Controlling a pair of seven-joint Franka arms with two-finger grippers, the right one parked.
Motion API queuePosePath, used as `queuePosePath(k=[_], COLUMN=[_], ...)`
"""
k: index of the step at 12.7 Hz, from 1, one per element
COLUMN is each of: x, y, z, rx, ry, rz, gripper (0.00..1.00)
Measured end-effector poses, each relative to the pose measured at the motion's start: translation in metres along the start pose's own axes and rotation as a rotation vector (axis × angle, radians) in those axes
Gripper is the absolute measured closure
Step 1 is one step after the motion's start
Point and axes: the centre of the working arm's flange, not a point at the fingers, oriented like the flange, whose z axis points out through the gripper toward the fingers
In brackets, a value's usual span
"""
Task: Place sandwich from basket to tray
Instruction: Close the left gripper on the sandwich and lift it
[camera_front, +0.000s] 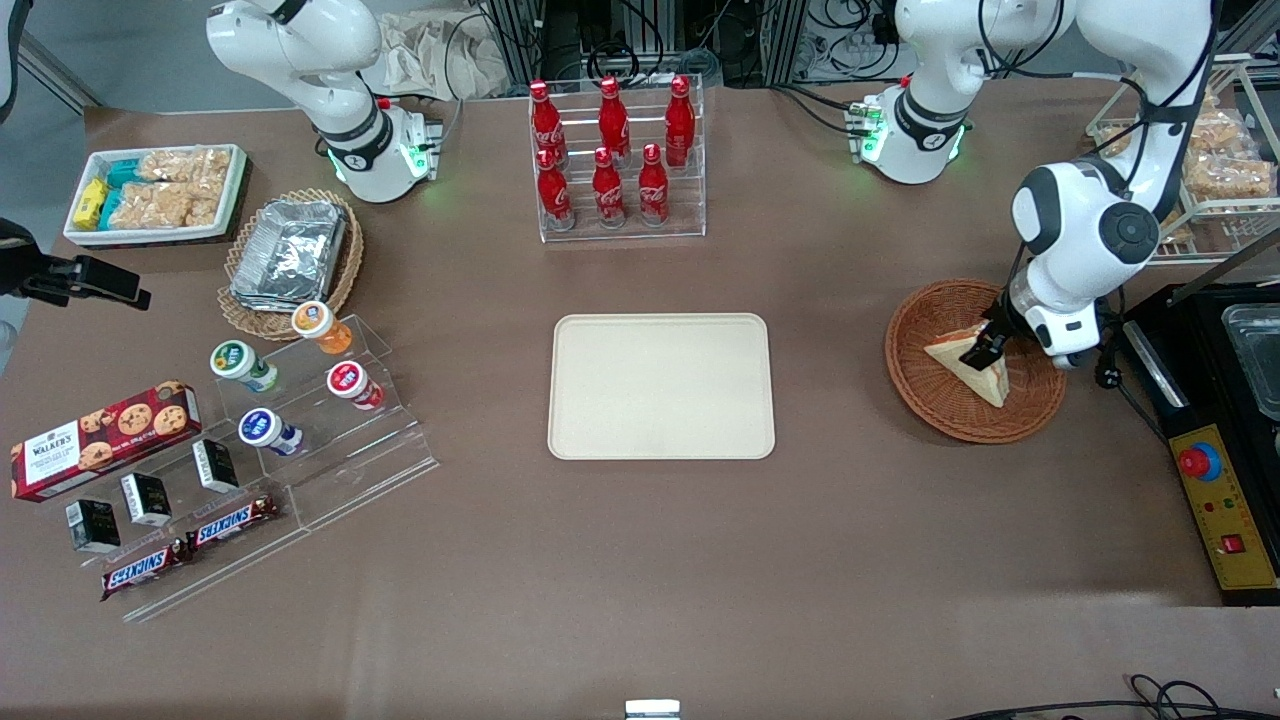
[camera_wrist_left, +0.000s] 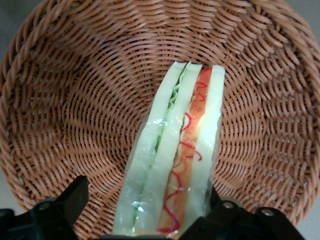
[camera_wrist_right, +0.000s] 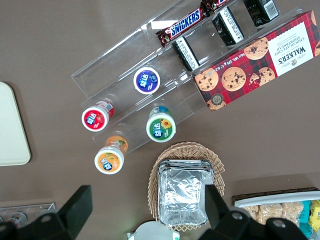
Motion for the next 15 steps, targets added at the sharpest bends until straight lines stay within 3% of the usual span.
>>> queuePosePath(k=[3,5,8,10,15], x=[0.002,0.003,0.004,0.006,0.012], y=[0.001,0.002,0.004,0.009,0.03], z=[-0.002,-0.003,-0.008,-0.024,-0.131], rx=[-0.008,-0.013,-0.025,-0.047,-0.007], ry=[0.006,0.01,0.018,0.029,-0.024], rz=[-0.001,-0.001,-0.001,0.002,0.064], gripper=[0.44,0.58,0.62,0.72,0.76])
